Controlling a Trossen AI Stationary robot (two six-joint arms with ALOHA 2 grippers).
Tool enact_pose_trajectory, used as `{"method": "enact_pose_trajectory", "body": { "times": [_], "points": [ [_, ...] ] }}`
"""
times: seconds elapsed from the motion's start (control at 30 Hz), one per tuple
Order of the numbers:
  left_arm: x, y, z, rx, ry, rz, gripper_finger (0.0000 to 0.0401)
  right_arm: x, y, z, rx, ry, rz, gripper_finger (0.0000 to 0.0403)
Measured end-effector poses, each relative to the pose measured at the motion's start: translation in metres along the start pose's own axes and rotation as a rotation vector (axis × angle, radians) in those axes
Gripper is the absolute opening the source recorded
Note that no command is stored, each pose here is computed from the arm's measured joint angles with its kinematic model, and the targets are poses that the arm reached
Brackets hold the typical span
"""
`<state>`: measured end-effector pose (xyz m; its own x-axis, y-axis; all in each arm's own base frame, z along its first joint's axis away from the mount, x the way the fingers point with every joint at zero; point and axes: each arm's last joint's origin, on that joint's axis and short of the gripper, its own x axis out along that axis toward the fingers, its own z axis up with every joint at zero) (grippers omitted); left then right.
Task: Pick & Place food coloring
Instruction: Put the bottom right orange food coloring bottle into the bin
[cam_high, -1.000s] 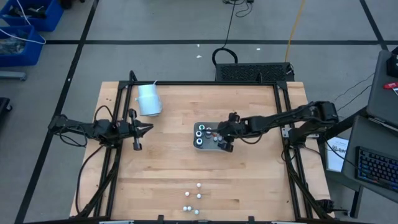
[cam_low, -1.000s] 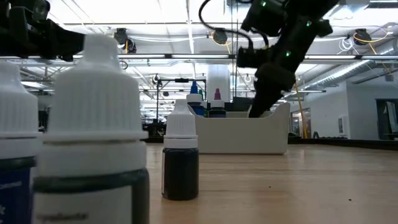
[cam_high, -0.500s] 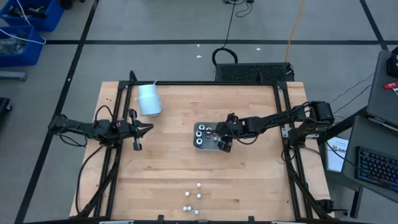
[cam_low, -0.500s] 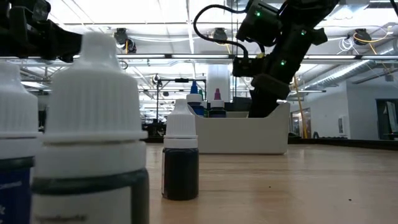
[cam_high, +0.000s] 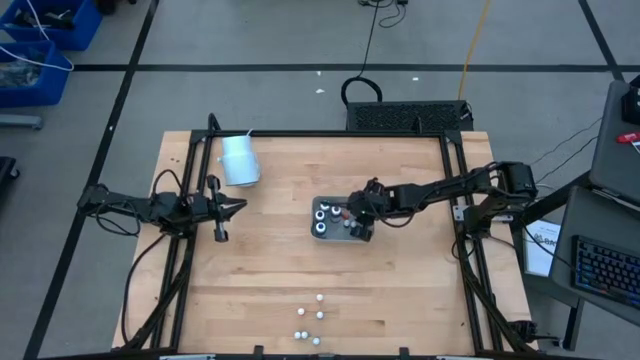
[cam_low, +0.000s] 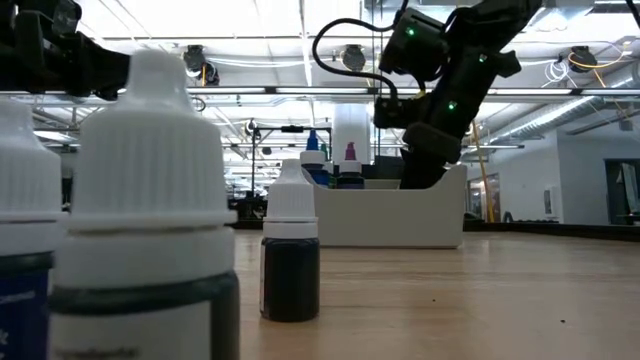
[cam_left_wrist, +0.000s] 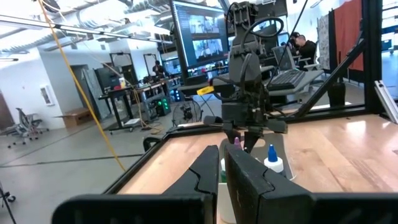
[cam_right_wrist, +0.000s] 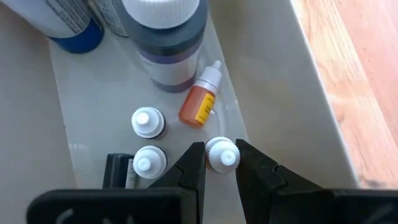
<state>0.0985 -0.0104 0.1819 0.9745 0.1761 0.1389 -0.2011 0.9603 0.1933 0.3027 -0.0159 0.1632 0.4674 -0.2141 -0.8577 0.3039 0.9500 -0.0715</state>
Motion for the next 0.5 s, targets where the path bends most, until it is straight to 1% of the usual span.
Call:
{"method": "enact_pose_trajectory", "body": {
  "times": [0.17, 0.4, 0.5],
  "points": [
    [0.0000, 0.0000, 0.0000, 0.002, 0.000, 0.000, 0.0035, 0.0022, -0.0008, -0.0055, -0.003, 0.018, -0.009, 0.0055],
    [0.0000, 0.0000, 0.0001, 0.002, -0.001, 0.001, 0.0035, 0.0023, -0.0008, -0.0055, -0.003, 0.018, -0.009, 0.0055],
    [0.0000, 0.0000, 0.0001, 0.003, -0.001, 0.001, 0.0035, 0.0023, -0.0008, -0.0054, -0.001, 0.017, -0.010, 0.0061]
  ]
}}
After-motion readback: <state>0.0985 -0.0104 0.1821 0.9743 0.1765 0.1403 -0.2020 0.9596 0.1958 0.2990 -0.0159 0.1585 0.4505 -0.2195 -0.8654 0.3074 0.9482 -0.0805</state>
